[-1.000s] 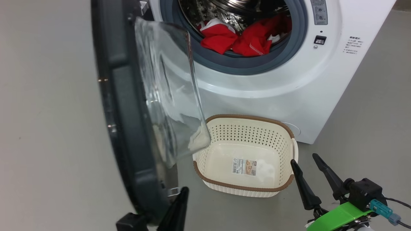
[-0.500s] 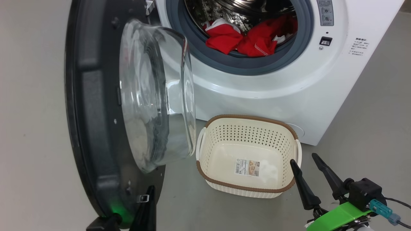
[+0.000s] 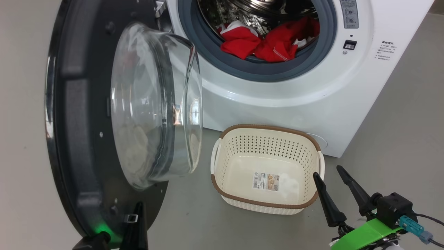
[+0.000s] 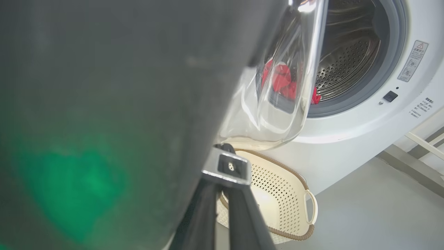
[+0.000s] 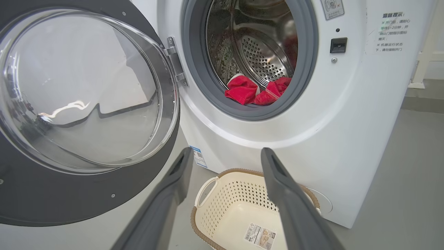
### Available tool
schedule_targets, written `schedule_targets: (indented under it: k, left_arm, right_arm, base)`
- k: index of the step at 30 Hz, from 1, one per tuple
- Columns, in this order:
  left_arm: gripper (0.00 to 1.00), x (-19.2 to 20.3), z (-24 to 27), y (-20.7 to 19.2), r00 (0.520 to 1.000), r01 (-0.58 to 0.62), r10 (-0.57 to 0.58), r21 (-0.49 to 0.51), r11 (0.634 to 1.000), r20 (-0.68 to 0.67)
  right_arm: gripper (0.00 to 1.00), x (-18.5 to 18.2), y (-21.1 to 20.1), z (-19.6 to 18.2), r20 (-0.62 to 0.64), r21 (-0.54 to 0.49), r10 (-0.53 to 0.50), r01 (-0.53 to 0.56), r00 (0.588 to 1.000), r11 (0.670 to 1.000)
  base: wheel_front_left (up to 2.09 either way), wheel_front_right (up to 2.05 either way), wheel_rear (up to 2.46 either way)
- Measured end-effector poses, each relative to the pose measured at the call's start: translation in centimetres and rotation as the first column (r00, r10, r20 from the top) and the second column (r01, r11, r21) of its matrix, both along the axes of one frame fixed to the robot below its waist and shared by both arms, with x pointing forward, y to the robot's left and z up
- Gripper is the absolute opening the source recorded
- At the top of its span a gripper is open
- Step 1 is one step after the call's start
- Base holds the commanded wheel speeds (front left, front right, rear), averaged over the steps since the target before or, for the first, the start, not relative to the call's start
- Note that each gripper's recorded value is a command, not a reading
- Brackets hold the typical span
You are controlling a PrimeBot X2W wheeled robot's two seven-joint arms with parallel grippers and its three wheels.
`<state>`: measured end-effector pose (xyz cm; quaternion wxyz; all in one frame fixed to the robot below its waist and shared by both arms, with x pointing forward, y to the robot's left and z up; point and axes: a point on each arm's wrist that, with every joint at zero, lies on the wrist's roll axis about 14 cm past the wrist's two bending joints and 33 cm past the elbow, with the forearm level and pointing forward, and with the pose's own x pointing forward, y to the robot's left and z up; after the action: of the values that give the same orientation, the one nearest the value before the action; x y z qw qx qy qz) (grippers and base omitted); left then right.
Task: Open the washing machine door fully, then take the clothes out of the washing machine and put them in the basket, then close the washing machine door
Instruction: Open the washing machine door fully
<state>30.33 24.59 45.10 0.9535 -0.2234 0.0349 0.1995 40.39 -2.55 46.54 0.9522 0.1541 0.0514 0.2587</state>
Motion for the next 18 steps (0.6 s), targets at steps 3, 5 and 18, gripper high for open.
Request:
schedule_targets:
  k: [3, 5, 18]
  left_arm:
    - [0.0, -0.2, -0.3, 0.4, 1.0, -0.014, 0.014, -0.001, 1.0, -0.01]
    - [0.0, -0.3, -0.7, 0.9, 0.999, -0.034, 0.034, -0.002, 0.999, -0.024]
    - [0.0, -1.3, -1.3, 4.0, 0.988, -0.146, 0.146, 0.004, 0.989, -0.054]
  right_arm:
    - [1.0, 0.0, -0.1, 0.0, 0.0, 0.0, -0.002, 0.002, 1.0, 1.0]
    - [1.0, 0.0, -0.1, 0.0, 0.0, 0.001, -0.003, 0.003, 1.0, 1.0]
    - [1.0, 0.3, -0.2, 0.0, 0.001, 0.004, -0.007, 0.007, 1.0, 1.0]
  base:
    - [0.0, 0.0, 0.0]
    - [0.0, 0.0, 0.0]
    - [0.0, 0.0, 0.0]
